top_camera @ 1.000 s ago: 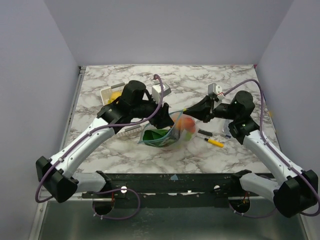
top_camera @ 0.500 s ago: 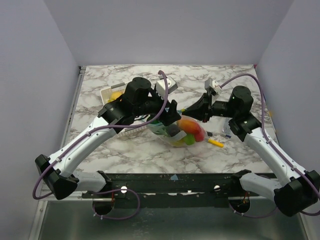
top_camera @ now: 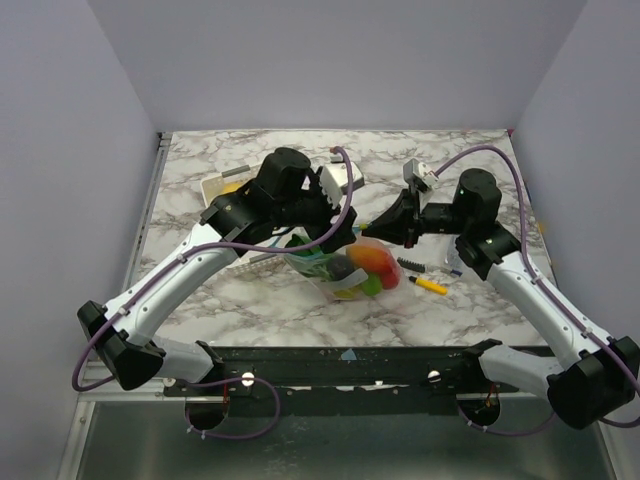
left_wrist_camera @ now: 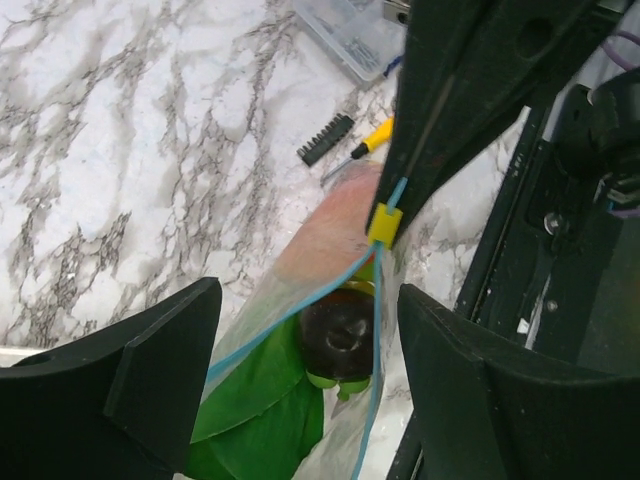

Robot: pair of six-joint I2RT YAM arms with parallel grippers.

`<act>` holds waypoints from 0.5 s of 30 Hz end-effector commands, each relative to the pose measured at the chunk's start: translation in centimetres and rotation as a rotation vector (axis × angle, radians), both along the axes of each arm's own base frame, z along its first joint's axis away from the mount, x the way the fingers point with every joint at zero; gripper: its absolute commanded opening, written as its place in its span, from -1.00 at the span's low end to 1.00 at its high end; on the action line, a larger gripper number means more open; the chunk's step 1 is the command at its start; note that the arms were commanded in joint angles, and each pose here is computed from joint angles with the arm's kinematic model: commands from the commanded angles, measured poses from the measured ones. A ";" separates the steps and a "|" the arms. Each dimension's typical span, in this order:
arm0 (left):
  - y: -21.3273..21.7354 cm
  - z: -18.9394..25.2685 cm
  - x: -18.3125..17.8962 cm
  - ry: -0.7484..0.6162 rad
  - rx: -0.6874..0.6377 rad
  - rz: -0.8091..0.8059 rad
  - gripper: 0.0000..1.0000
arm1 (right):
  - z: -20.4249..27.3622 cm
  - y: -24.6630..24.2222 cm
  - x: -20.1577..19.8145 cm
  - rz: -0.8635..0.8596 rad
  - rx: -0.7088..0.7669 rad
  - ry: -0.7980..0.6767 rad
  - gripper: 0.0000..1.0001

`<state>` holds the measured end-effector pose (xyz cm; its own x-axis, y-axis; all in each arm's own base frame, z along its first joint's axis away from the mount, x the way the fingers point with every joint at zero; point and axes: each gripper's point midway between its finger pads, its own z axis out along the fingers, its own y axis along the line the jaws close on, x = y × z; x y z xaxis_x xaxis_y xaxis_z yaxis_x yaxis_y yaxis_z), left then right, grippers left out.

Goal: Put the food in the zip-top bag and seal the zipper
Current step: Zip the zipper food storage bag at the center of the board.

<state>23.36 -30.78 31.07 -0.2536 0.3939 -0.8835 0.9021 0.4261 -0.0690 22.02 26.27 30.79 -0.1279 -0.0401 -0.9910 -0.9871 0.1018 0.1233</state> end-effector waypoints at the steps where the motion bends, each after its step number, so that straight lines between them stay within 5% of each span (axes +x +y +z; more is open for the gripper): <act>1: -1.1 1.0 -3.0 0.040 -0.025 -0.187 0.33 | 1.3 0.5 -0.7 0.063 0.015 -0.024 -0.99; 12: -0.9 -1.8 -2.1 0.109 0.035 -0.155 -0.93 | 1.6 0.3 -1.5 0.073 0.027 -0.034 -0.99; 15: -0.7 -1.4 -2.1 0.114 0.009 -0.147 -1.00 | 1.3 0.3 -1.3 0.057 0.026 -0.039 -0.83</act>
